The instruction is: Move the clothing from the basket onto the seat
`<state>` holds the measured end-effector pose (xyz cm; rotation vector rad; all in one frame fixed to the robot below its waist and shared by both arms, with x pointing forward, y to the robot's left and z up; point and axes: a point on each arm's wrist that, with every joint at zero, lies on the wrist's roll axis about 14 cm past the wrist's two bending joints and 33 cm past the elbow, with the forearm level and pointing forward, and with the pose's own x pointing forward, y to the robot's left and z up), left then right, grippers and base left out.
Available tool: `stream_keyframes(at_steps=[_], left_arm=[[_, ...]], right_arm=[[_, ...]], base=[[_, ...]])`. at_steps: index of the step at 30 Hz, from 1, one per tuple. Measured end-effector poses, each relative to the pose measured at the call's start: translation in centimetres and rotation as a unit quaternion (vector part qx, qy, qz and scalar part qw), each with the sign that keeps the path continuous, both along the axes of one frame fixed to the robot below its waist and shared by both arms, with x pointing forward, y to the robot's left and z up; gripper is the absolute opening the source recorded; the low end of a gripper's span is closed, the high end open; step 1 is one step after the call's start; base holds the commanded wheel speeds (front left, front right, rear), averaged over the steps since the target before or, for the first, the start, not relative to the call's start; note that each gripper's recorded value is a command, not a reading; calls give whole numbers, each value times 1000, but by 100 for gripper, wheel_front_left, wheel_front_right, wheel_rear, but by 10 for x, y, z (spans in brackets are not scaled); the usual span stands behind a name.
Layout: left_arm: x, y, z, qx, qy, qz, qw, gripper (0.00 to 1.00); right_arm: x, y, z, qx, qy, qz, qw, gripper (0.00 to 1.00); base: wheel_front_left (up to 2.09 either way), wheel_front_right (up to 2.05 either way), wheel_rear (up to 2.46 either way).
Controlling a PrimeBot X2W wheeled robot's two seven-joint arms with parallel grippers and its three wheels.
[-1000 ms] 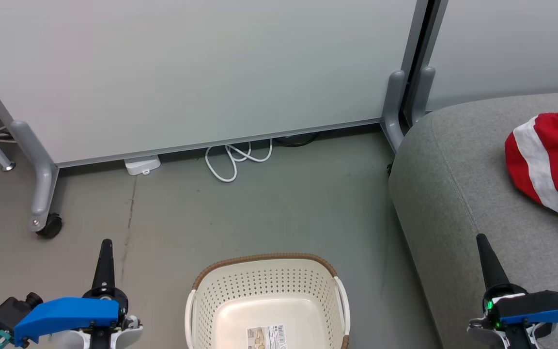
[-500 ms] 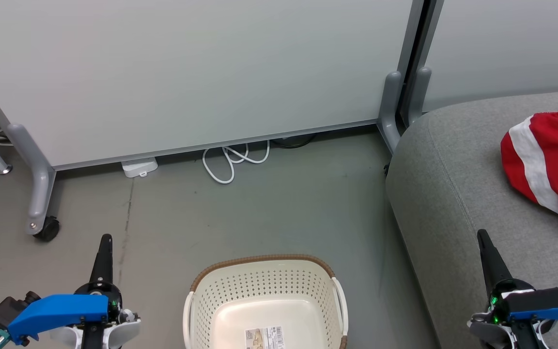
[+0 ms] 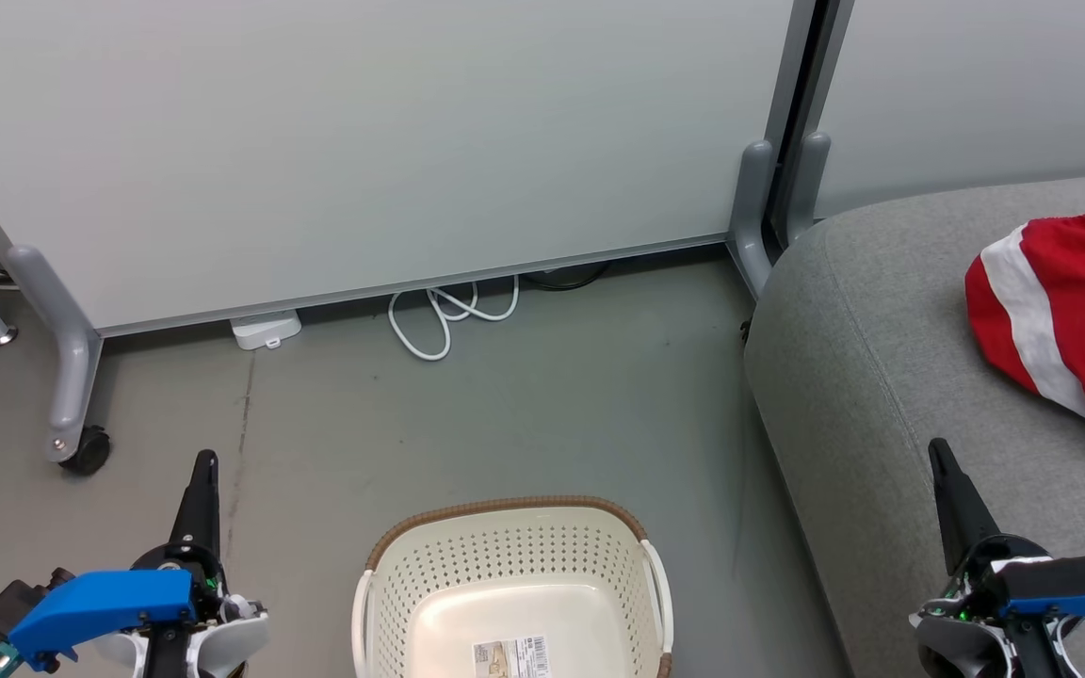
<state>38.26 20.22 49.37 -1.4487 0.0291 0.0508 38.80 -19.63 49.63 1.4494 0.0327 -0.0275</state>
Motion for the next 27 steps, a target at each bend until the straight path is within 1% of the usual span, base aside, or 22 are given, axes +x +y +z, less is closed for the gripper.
stream_keyframes(at_steps=[18,27], left_arm=[[5,-3,9,-62,-18,-7,998,0],[5,-3,10,-63,-20,-7,998,0]], right_arm=[[-1,-4,7,60,-13,-2,998,0],[-1,-4,7,62,-13,-3,998,0]], base=[[0,0,0],[0,0,0]])
